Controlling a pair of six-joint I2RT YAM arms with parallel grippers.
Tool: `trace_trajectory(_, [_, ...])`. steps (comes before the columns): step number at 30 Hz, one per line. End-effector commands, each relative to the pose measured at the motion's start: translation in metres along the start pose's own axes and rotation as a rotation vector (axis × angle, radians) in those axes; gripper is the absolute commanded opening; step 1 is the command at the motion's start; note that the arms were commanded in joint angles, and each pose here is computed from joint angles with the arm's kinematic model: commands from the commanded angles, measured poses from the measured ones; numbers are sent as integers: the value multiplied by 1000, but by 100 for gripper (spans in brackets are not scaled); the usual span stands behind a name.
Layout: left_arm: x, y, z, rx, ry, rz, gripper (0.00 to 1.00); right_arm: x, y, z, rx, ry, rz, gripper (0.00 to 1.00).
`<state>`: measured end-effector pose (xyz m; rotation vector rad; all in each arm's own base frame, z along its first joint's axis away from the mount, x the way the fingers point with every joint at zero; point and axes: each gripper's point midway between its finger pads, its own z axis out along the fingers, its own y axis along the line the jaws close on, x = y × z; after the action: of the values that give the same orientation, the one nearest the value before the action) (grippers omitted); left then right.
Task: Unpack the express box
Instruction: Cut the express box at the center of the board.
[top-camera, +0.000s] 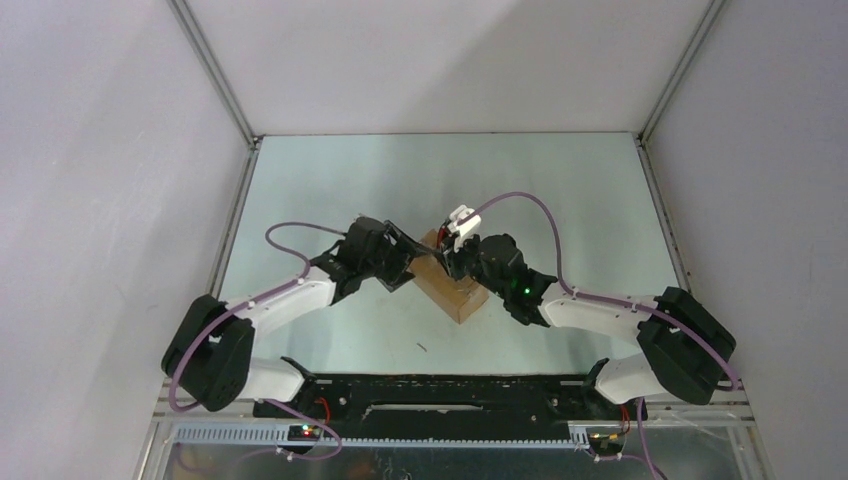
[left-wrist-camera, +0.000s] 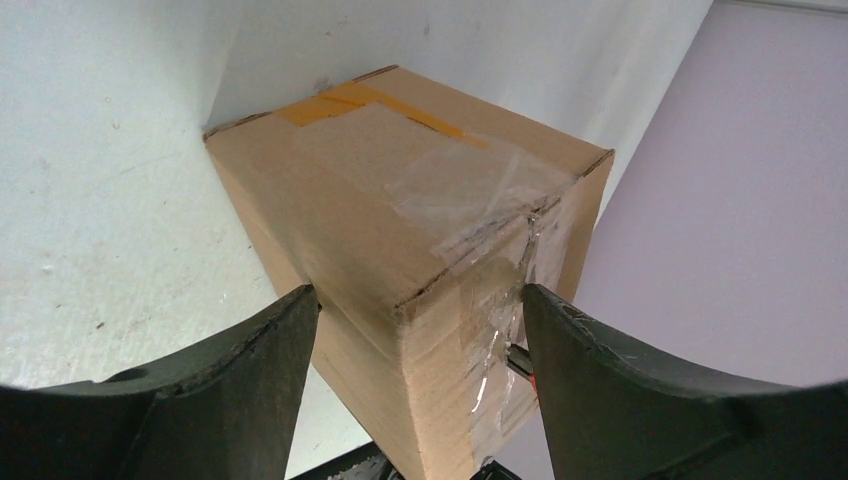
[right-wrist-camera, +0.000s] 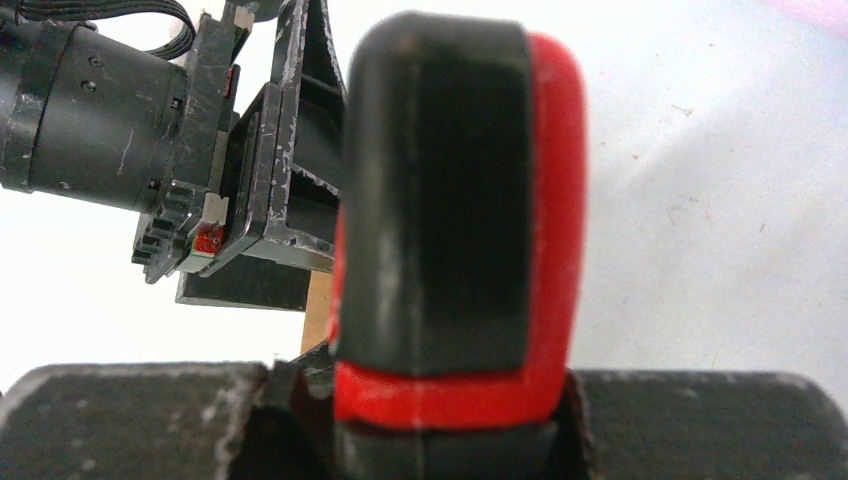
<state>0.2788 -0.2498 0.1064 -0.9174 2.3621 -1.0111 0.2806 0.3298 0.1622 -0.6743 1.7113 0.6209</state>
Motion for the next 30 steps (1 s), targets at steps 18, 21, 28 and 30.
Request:
trace_trajectory(18, [-32,19,-25,-357,-106,115,61,-51,29,4,-103,-125,-55,0])
trace_trajectory(21, [-37,14,-31,-406,-115,128,60,-51,34,3,-115,-137,-60,0])
trace_trajectory(28, [-40,13,-42,-471,-120,132,70,-46,52,3,-138,-149,-81,0])
trace_trajectory(30, [-40,15,-45,-468,-120,135,77,-43,55,4,-134,-147,-115,0])
